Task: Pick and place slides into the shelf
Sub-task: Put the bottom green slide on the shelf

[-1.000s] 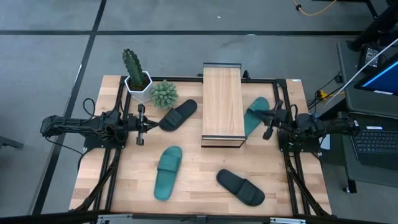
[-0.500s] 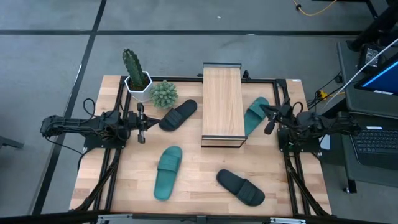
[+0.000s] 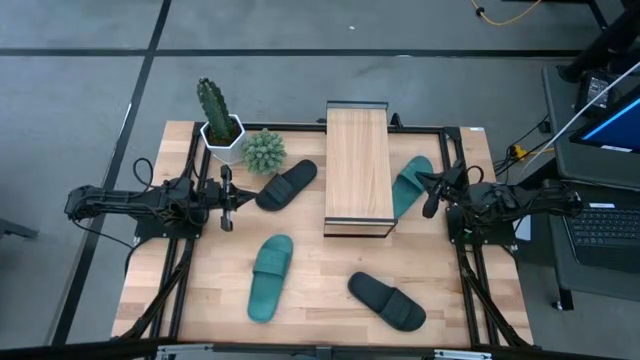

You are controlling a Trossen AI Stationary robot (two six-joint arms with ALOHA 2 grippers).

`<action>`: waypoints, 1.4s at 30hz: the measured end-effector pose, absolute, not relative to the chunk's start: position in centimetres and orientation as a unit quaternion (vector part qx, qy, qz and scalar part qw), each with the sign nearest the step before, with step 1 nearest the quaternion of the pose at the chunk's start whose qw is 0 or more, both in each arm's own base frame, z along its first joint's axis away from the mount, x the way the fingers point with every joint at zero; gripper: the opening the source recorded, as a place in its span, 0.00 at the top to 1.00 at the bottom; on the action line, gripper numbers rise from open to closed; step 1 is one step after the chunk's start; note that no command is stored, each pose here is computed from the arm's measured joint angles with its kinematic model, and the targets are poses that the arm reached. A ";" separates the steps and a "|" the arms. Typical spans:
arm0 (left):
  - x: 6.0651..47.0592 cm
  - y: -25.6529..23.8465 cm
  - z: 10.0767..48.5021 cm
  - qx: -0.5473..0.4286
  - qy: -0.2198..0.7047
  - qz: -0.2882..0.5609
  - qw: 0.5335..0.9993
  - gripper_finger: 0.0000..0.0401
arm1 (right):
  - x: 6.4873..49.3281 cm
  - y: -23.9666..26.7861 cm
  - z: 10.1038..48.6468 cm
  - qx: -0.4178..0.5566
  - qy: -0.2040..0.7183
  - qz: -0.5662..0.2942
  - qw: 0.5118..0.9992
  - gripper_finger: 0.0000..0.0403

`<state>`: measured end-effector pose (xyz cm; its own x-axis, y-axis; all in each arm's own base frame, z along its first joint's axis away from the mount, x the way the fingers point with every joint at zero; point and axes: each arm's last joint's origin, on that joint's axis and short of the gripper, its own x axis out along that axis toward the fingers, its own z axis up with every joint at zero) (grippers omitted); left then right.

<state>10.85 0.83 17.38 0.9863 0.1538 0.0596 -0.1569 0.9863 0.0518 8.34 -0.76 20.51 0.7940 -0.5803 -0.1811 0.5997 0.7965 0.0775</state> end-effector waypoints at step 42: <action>13.5 -1.2 24.7 0.006 0.159 0.034 0.987 1.00 | 8.5 -0.7 21.5 0.016 0.048 -0.306 0.951 0.94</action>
